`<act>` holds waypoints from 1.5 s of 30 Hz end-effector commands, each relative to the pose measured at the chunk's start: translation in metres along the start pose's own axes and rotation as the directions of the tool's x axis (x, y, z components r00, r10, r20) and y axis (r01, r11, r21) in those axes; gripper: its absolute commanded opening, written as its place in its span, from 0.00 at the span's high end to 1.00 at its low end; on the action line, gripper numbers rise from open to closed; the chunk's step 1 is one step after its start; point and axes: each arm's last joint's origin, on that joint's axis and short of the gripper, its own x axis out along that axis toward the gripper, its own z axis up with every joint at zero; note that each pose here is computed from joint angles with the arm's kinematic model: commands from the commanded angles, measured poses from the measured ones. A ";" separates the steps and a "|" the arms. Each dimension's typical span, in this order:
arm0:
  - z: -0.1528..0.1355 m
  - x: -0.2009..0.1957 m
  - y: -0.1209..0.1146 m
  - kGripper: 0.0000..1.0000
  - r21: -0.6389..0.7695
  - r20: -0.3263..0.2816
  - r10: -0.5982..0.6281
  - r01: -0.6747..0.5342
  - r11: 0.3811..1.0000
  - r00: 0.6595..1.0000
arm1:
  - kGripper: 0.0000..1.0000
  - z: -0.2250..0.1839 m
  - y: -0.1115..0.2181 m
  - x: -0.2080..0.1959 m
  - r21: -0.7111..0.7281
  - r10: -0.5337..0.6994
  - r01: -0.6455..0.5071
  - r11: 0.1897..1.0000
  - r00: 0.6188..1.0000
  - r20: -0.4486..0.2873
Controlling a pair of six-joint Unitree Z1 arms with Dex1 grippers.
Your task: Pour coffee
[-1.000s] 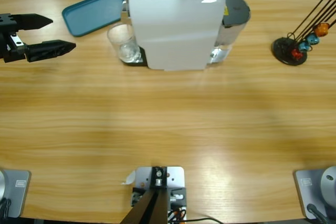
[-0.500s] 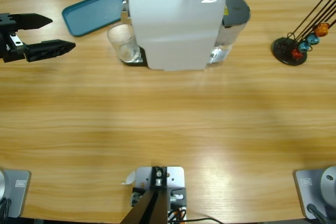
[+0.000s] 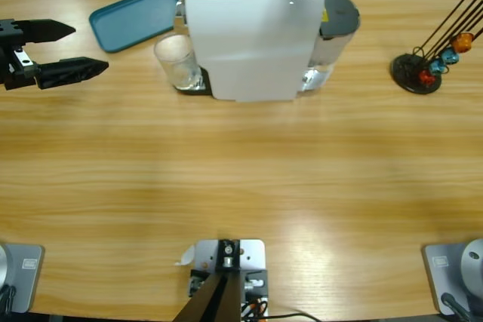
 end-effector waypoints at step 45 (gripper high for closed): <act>-0.018 -0.003 -0.010 0.00 -0.021 -0.026 -0.069 0.068 0.997 0.997 | 0.00 -0.217 -0.084 0.061 -0.266 0.117 -0.034 0.963 0.947 0.301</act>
